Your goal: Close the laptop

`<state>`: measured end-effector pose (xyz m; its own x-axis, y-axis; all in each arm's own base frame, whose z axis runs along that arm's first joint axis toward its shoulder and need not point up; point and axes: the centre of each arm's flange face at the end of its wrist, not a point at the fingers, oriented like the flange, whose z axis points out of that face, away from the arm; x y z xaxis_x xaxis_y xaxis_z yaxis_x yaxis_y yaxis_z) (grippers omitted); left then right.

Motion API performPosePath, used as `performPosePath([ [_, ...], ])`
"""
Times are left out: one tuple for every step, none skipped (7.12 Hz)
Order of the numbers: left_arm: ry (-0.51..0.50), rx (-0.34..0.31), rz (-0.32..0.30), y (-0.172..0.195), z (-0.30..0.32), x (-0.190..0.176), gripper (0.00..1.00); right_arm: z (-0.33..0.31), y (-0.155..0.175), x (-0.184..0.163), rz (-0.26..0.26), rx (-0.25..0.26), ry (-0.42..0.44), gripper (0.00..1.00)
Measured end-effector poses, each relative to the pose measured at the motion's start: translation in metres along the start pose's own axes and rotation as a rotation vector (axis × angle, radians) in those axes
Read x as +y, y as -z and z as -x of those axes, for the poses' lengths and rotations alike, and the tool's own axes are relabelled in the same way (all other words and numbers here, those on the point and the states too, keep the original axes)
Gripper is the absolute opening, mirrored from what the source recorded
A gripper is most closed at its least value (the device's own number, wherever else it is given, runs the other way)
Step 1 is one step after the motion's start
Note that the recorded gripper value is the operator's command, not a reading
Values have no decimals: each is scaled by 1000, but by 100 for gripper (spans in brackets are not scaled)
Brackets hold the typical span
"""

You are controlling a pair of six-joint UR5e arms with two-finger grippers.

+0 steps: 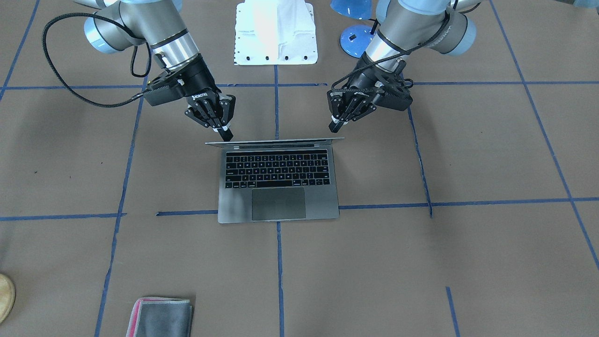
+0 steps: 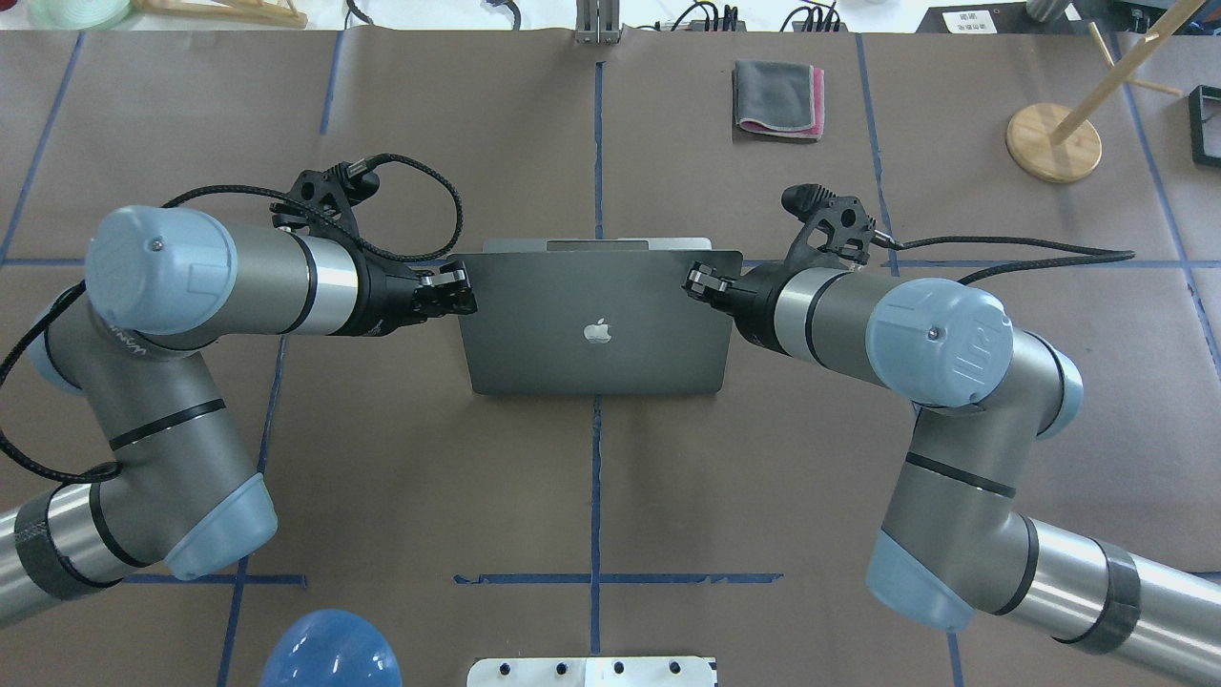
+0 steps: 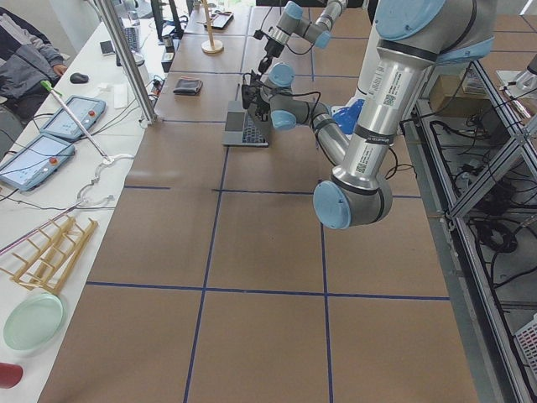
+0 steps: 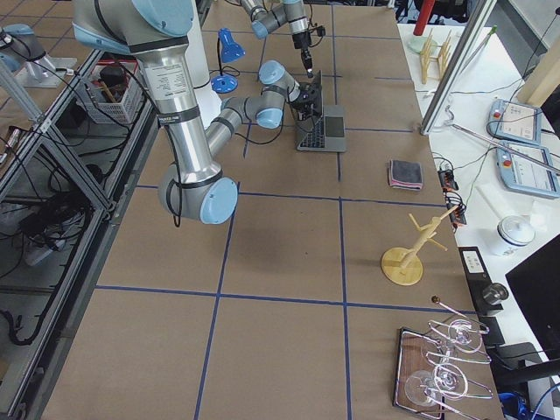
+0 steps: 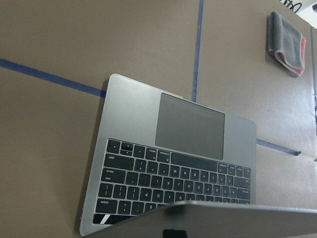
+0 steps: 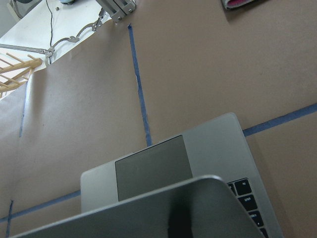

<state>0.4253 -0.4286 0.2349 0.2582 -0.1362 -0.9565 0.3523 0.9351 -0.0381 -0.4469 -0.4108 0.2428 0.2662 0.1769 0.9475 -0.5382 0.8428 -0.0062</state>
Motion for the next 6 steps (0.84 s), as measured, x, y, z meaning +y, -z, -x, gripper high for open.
performPosePath([
  [4, -9, -4, -7, -1, -4, 0, -1, -12, -6, -6, 18, -1, 1],
  [8, -20, -9, -16, -1, -10, 0, -1, -25, -9, -11, 36, -1, 1],
  [13, -35, -16, -27, -2, -18, 0, 1, -39, -11, -14, 53, -2, 1],
  [19, -51, -23, -38, -2, -26, 0, 1, -49, -12, -16, 65, -2, 1],
  [24, -66, -30, -49, -3, -34, 0, 0, -56, -12, -16, 77, -2, 1],
  [29, -84, -34, -61, -2, -40, 0, -4, -63, -12, -17, 91, -1, 1],
])
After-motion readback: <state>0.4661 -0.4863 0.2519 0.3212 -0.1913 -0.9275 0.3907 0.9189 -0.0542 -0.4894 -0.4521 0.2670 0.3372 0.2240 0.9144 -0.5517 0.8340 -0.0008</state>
